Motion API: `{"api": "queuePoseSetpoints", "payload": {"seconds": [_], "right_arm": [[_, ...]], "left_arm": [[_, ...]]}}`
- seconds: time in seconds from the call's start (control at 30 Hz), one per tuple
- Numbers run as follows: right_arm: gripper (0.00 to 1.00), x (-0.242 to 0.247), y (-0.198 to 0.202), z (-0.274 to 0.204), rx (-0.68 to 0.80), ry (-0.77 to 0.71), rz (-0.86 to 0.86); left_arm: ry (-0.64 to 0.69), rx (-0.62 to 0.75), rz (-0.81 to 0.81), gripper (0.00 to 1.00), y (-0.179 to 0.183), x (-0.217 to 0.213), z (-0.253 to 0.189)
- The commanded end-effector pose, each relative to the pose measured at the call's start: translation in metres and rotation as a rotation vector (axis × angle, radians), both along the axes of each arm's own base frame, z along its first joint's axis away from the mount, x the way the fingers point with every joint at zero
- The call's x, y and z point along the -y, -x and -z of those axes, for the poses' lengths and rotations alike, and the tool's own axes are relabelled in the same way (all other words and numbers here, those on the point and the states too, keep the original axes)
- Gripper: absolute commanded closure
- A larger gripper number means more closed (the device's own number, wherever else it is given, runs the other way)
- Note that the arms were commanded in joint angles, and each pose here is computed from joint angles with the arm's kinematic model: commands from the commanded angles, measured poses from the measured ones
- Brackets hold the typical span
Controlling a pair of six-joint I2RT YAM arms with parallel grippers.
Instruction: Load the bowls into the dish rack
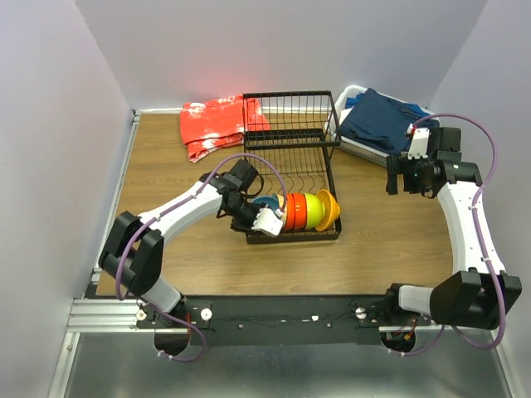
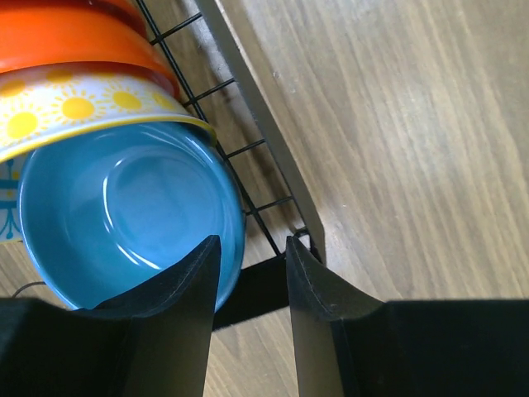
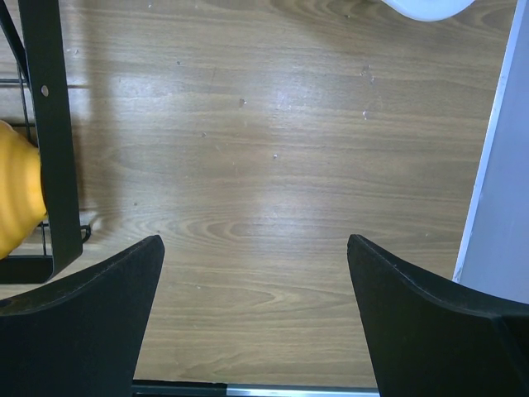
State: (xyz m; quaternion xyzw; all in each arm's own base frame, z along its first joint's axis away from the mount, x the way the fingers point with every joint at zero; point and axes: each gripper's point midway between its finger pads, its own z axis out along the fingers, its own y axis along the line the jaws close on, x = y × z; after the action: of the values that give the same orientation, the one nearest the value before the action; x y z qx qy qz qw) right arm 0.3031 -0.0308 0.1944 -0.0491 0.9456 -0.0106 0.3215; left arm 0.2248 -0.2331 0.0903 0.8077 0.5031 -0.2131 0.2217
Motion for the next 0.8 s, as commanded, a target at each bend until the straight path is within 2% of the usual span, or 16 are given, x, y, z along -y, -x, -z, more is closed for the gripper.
{"api": "queuePoseSetpoints", "payload": {"seconds": [0.0, 0.17, 0.37, 0.4, 0.5, 0.7, 0.77], "right_arm": [[0.00, 0.000, 0.002, -0.002, 0.023, -0.007, 0.011], [0.00, 0.002, 0.004, 0.002, 0.012, 0.002, 0.013], [0.00, 0.003, 0.001, 0.001, 0.014, 0.008, 0.016], [0.00, 0.003, 0.001, 0.001, 0.014, 0.007, 0.017], [0.00, 0.003, 0.000, 0.001, 0.015, 0.005, 0.014], [0.00, 0.003, -0.003, -0.005, 0.036, 0.003, 0.015], [0.00, 0.002, -0.004, -0.007, 0.047, 0.002, 0.013]], "left_arm": [[-0.001, 0.054, -0.015, 0.54, -0.020, 0.009, -0.001], [-0.015, 0.044, -0.019, 0.57, -0.024, 0.010, 0.009], [-0.032, 0.024, -0.018, 0.78, -0.024, 0.010, 0.012], [-0.031, 0.021, -0.018, 0.86, -0.024, 0.011, 0.011], [-0.031, 0.008, -0.027, 0.97, -0.022, 0.010, 0.006], [0.008, 0.055, -0.054, 1.00, -0.025, 0.012, -0.026], [-0.015, 0.049, -0.042, 1.00, -0.024, 0.008, -0.030]]}}
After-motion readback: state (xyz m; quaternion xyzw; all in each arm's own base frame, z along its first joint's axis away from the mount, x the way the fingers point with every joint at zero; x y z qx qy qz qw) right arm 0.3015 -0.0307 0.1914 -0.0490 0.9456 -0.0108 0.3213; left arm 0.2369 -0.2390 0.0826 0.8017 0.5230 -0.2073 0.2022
